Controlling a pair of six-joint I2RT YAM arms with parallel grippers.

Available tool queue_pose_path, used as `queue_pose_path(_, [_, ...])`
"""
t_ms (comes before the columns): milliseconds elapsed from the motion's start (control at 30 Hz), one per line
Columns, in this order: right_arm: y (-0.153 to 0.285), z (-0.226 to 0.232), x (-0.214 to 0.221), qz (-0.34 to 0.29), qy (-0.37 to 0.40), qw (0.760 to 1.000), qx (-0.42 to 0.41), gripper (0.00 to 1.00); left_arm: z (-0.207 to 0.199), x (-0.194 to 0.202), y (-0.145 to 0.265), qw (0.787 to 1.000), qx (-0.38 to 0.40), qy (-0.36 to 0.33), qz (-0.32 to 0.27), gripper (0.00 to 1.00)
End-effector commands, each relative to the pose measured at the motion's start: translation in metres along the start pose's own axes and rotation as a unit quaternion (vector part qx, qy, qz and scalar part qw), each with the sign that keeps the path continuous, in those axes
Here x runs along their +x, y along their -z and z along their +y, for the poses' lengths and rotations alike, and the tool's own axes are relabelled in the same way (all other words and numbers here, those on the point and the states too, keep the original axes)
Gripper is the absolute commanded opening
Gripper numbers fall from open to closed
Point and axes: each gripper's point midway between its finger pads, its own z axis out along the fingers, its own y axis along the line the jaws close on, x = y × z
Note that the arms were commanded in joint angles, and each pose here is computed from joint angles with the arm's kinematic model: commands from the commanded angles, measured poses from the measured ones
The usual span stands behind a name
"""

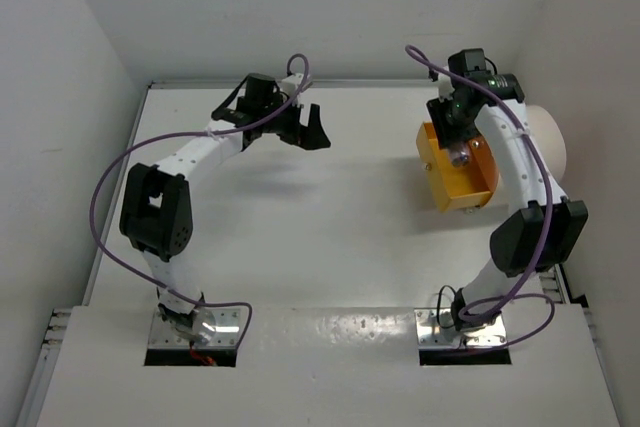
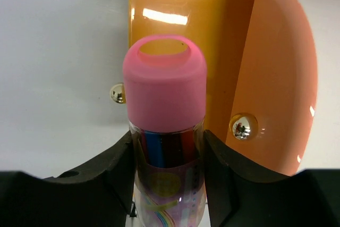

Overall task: Sort the stationery into containers
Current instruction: Place the stationery in the drawer.

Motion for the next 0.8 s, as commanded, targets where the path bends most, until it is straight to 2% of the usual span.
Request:
queue_pose_path(0, [-0.002, -0.003, 0.002, 0.007, -0.019, 1.0, 0.002, 0.0, -0.003, -0.019, 0.001, 0.999, -0.006, -0.025, -0.023, 1.0])
queue_pose_path(167, [-0.022, -0.013, 0.004, 0.025, -0.033, 0.999, 0.005, 0.02, -0.003, -0.019, 0.002, 0.999, -0.004, -0.023, -0.024, 1.0])
queue_pose_path(367, [-0.038, -0.016, 0.002, 0.029, -0.034, 0.999, 0.009, 0.17, -0.006, -0.013, 0.001, 1.0, 0.012, -0.02, -0.018, 1.0])
queue_pose_path(500, [-0.043, -0.019, 0.004, 0.036, -0.031, 0.999, 0.014, 0.31, -0.001, -0.013, 0.002, 1.0, 0.012, -0.009, -0.021, 1.0])
queue_pose_path(600, [-0.043, -0.017, 0.003, 0.036, -0.028, 0.999, 0.009, 0.55, 0.0, -0.012, 0.001, 1.0, 0.012, -0.006, -0.021, 1.0])
queue_pose_path(667, [-0.042, -0.016, 0.002, 0.036, -0.026, 0.999, 0.004, 0.62, -0.001, -0.014, 0.002, 1.0, 0.013, -0.007, -0.023, 1.0])
queue_pose_path(767, [-0.04, -0.016, 0.003, 0.041, -0.025, 0.999, 0.004, 0.69, -0.001, -0.014, 0.003, 1.0, 0.016, -0.006, -0.024, 1.0])
